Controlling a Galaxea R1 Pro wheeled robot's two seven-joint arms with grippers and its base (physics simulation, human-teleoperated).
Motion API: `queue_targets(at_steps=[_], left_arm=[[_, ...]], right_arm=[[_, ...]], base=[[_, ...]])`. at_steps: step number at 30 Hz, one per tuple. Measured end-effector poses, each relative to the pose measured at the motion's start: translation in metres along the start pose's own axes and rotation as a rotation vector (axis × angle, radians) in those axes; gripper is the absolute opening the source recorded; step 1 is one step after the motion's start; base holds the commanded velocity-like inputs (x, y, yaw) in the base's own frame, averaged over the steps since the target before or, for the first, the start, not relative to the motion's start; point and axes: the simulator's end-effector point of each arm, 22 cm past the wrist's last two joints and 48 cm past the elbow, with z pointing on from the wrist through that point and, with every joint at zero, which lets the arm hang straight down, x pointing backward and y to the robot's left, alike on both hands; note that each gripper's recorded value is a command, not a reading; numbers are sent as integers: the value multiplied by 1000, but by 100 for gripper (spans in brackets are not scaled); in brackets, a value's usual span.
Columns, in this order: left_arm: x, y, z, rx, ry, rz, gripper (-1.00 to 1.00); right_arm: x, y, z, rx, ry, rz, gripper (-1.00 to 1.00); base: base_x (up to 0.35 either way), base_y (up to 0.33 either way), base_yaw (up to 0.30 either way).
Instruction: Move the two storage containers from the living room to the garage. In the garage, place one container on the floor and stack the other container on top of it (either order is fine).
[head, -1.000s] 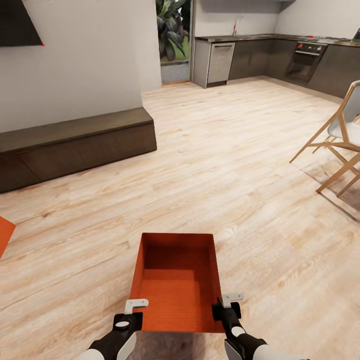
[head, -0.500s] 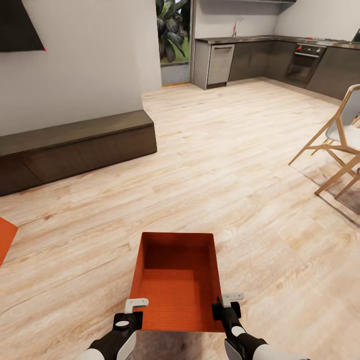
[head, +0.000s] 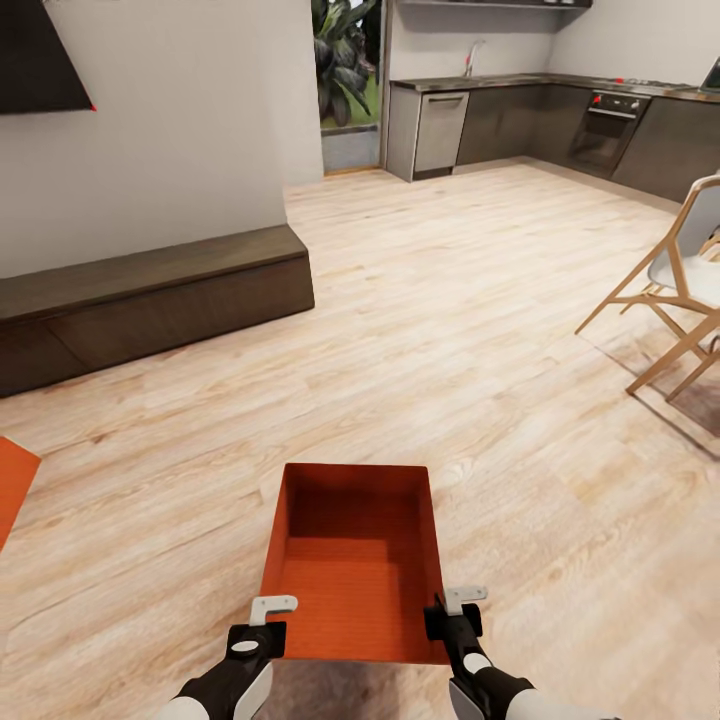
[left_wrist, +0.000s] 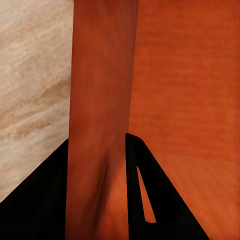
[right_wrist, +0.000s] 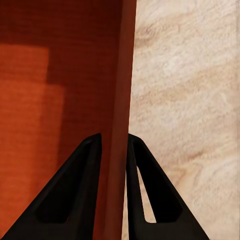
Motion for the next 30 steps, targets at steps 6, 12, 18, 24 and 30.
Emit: queue_targets(at_steps=[6, 12, 18, 24, 30], left_arm=[[-5, 2, -10, 0, 0, 1, -100], [-9, 3, -20, 0, 0, 1, -100], [-13, 4, -31, 0, 1, 1, -100], [-17, 6, -40, -1, 1, 1, -100], [-21, 7, -50, -1, 1, 1, -100]], right_arm=[[-7, -1, -9, 0, 1, 0, -100], [-14, -1, -17, 0, 1, 0, -100], [-21, -2, -26, 1, 2, 1, -100], [-28, -3, -34, 1, 2, 0, -100], [-35, -4, -42, 1, 3, 0, -100]], base=[[0, 0, 0], [0, 0, 0], [0, 0, 0], [0, 0, 0], [0, 0, 0]])
